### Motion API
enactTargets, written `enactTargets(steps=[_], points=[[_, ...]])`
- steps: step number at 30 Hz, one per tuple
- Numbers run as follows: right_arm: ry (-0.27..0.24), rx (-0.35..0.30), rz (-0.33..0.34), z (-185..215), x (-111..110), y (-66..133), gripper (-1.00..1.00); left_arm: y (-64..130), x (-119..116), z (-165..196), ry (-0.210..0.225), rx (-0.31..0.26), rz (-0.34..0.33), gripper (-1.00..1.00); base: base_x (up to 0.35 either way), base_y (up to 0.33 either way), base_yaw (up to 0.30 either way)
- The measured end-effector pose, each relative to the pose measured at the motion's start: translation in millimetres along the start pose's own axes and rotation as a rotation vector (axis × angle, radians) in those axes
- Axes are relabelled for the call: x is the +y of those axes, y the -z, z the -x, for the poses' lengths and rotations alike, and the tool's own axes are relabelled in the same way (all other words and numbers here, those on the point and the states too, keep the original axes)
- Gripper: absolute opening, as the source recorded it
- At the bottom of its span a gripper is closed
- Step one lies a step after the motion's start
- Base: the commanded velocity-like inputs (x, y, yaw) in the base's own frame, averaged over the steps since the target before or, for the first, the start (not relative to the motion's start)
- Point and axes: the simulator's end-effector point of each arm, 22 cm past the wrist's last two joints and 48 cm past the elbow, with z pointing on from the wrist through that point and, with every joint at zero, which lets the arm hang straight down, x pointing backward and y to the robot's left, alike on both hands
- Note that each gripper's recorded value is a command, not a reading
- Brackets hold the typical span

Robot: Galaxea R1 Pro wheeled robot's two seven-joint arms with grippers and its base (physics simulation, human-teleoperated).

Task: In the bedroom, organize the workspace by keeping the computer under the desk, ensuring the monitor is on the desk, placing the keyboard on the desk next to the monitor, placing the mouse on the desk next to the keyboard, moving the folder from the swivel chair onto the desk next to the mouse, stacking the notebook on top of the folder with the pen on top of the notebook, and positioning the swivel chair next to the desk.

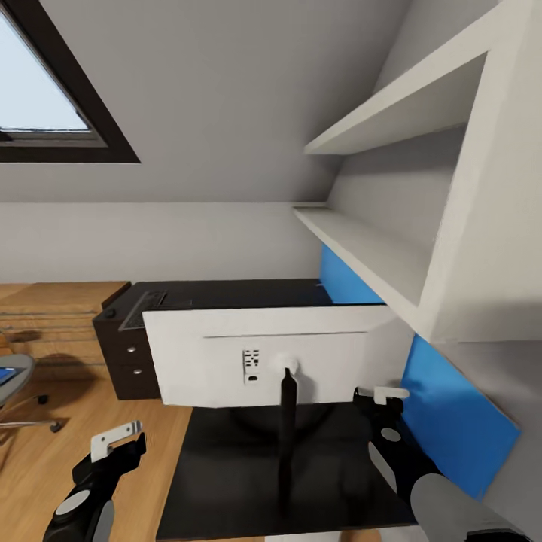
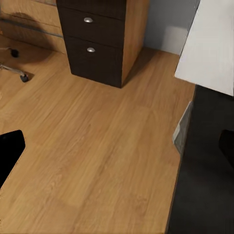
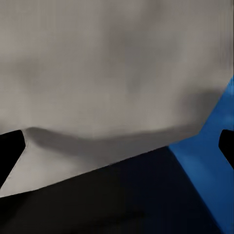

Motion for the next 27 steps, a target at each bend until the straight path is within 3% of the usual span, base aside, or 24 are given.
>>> enactTargets(steps=[4,8,9,10,11,13,16,20,27], points=[[0.000,0.000,0.000,0.0,-0.1,0.0,1.00,-1.9,29.4,1.2,0.032,0.000,0.057,1.00,0.323,0.111,0.000],[0.002,0.000,0.000,0.1,-0.4,-0.1,1.00,-0.4,80.4,5.9,0.131,-0.010,0.142,1.00,0.324,0.058,0.000],[0.002,0.000,0.000,0.1,-0.6,-0.1,1.00,0.4,94.8,8.5,0.176,-0.017,0.156,1.00,0.321,0.012,0.000],[0.001,0.000,-0.001,0.1,-0.9,-0.2,1.00,1.0,117.5,14.0,0.269,-0.032,0.167,1.00,0.286,0.008,0.000],[0.001,0.000,-0.002,0.1,-1.1,-0.2,1.00,1.3,128.9,17.1,0.318,-0.042,0.170,1.00,0.211,0.005,0.000],[0.001,0.000,-0.002,-0.1,-1.3,-0.5,1.00,3.0,149.5,20.1,0.389,-0.057,0.187,1.00,0.138,0.003,0.000],[0.002,0.000,-0.003,-0.3,-2.0,-0.8,1.00,13.6,203.2,18.3,0.520,-0.088,0.263,1.00,0.047,0.001,0.000],[0.002,0.000,-0.004,-0.3,-2.3,-0.9,1.00,20.2,226.1,16.7,0.571,-0.104,0.299,1.00,0.012,0.000,0.000],[0.001,-0.001,-0.001,0.1,-1.5,-0.5,1.00,22.0,230.5,16.9,0.581,-0.110,0.304,1.00,0.132,0.030,0.000]])
